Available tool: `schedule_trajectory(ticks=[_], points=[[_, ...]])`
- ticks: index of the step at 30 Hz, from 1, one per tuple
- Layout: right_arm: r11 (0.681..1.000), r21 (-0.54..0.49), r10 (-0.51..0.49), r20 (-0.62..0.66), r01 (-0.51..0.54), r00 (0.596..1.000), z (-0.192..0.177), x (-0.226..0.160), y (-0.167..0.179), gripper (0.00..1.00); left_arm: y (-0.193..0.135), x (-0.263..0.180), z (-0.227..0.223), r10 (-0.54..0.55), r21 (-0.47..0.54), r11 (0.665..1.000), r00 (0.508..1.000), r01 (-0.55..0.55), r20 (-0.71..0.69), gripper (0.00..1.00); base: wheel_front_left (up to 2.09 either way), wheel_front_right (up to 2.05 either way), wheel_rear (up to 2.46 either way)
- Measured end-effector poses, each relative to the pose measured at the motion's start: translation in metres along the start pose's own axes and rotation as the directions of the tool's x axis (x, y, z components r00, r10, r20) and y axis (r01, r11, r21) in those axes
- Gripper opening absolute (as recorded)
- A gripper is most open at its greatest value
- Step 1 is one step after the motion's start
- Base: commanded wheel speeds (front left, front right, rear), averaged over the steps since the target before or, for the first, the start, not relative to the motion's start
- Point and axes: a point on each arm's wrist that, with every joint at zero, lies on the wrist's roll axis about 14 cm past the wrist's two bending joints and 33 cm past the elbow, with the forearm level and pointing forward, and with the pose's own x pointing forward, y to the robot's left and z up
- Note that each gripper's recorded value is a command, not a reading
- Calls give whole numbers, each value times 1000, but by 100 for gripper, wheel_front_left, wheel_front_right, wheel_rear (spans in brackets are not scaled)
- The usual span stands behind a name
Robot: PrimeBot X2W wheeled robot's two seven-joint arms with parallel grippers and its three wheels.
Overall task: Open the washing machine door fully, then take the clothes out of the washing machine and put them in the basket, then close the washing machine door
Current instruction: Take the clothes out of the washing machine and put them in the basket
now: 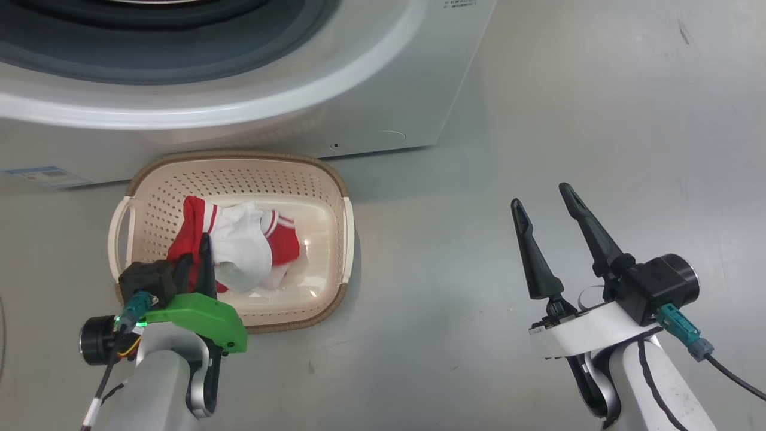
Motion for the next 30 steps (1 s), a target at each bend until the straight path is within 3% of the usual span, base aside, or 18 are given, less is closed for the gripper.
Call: schedule_trajectory(ticks=[5, 7, 8, 9, 10, 19, 30], points=[[1000, 6, -10, -25, 10, 1000, -12, 9, -7, 100, 5, 20, -26, 16, -2, 1000, 995, -16, -101, 0, 0, 0, 0], [1000, 14, -12, -33, 13, 999, -18, 17, -11, 100, 9, 31, -44, 29, -11, 999, 986, -31, -164, 34, 0, 0, 0], [1000, 13, -14, -34, 14, 999, -19, 19, -13, 100, 10, 34, -50, 33, -15, 999, 983, -37, -181, 42, 0, 0, 0], [1000, 12, -15, -36, 16, 999, -21, 22, -15, 100, 12, 38, -54, 38, -22, 999, 980, -43, -195, 84, 0, 0, 0], [1000, 12, -18, -38, 19, 999, -23, 24, -17, 100, 12, 41, -60, 41, -27, 998, 976, -48, -216, 100, 0, 0, 0], [998, 21, -60, -68, 61, 996, -37, 32, -35, 100, 10, 59, -94, 36, -23, 999, 952, -45, -303, 100, 0, 0, 0], [997, 21, -71, -78, 73, 994, -39, 30, -39, 100, 16, 60, -88, 47, -26, 998, 961, -56, -271, 100, 0, 0, 0]])
